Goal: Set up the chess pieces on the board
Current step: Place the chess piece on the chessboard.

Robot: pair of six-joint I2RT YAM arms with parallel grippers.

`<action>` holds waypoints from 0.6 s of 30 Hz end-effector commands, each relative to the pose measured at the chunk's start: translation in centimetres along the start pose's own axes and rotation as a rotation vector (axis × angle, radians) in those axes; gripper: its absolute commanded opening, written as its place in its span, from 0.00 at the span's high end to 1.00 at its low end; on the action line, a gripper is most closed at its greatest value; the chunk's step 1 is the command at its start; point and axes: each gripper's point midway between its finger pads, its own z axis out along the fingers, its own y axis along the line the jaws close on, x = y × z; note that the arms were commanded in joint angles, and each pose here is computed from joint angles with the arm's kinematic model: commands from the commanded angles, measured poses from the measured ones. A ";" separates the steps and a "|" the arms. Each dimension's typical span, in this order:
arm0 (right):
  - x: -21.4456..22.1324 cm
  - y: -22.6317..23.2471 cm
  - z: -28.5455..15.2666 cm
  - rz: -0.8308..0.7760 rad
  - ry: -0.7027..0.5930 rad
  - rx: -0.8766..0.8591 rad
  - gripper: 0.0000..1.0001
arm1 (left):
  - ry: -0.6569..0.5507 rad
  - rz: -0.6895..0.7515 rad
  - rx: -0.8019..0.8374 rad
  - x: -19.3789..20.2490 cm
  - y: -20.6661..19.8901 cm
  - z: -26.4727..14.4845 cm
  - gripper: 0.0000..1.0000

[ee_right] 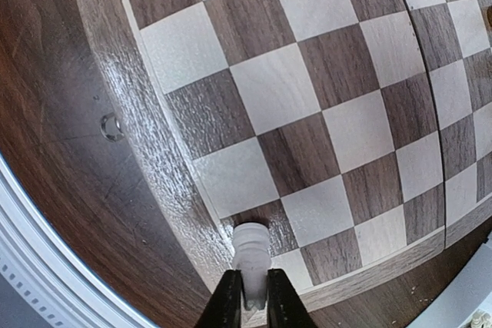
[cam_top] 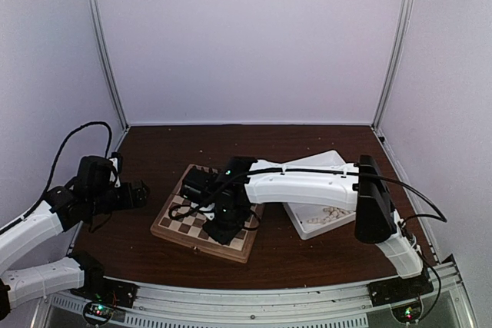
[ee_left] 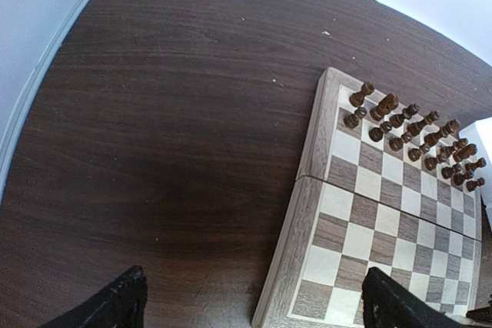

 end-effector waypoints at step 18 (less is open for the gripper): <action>-3.2 -1.6 -5.5 0.023 -0.194 0.042 0.68 | -0.021 0.034 0.022 -1.0 -0.6 -0.2 0.02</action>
